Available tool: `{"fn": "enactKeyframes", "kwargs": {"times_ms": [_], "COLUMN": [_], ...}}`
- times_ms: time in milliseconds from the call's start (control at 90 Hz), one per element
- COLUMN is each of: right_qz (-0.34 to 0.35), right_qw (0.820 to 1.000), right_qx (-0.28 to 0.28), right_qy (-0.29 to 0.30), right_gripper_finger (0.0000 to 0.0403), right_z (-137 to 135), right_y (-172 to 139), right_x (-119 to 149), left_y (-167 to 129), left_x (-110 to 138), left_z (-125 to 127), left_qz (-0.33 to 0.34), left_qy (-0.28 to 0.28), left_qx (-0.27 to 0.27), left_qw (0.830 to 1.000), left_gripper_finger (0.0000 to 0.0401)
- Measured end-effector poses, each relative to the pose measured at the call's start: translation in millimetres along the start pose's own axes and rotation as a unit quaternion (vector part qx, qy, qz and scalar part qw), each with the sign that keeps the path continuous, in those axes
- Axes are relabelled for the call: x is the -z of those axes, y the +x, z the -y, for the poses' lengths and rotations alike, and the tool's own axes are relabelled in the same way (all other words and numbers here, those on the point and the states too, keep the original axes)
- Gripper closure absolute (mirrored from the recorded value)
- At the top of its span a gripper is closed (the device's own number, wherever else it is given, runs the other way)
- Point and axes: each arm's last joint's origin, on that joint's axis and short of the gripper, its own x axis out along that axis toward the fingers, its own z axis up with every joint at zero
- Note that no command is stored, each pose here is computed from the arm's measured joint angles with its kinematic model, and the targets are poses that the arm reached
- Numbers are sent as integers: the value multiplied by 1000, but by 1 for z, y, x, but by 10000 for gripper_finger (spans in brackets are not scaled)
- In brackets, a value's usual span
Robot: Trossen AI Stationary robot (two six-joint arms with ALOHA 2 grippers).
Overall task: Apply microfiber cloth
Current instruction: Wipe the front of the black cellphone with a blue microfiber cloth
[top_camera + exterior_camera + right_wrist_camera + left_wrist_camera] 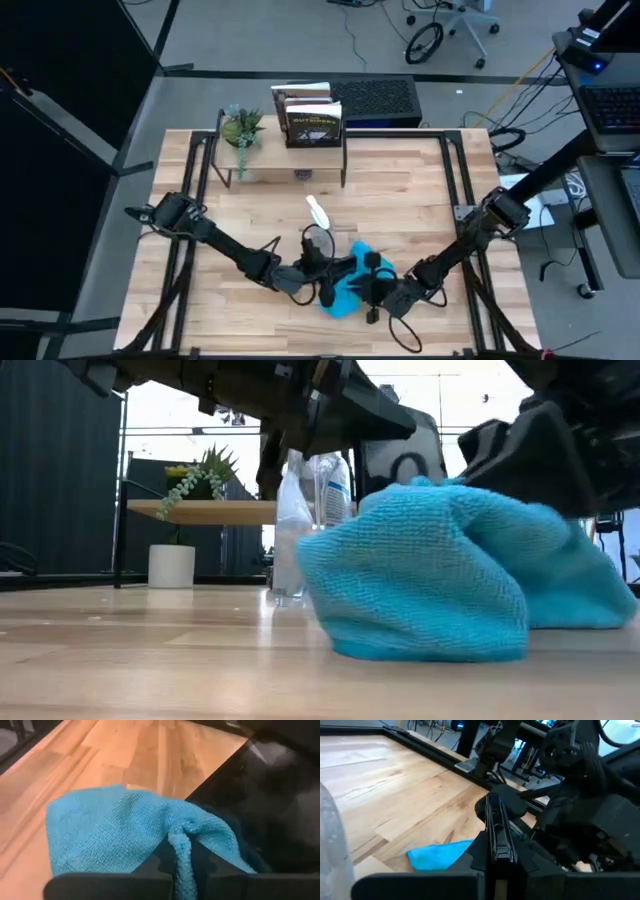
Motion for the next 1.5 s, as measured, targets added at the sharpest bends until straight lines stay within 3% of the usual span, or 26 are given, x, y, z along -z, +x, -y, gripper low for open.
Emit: {"fn": "enactKeyframes", "kwargs": {"times_ms": [178,300,422,622,922,1167,1289,1500], "right_qz": [44,44,34,-3,-27,32,73,63], "right_qw": [998,998,998,1000,998,998,997,998], "right_qx": [39,43,44,0,-41,-59,-21,22], "right_qy": [-9,-6,9,22,32,21,10,-6], "right_gripper_finger": [403,403,403,403,403,403,403,403], "right_z": [13,18,17,4,-12,-5,8,24], "right_y": [-9,-5,4,18,13,-18,-34,-20], "right_x": [-31,-34,-27,-4,9,-28,-51,-51], "left_y": [0,0,0,0,-1,-1,-1,-1], "left_x": [-1,0,1,1,-1,-2,-2,-1], "left_z": [1,1,-1,-1,2,3,3,2], "left_qz": [0,-2,-4,-2,3,2,1,2], "left_qy": [-3,0,6,8,-2,6,8,11], "left_qx": [3,1,-4,1,12,17,16,7], "left_qw": [1000,1000,1000,1000,1000,1000,1000,1000], "left_gripper_finger": [388,388,388,388,388,388,388,388]}}
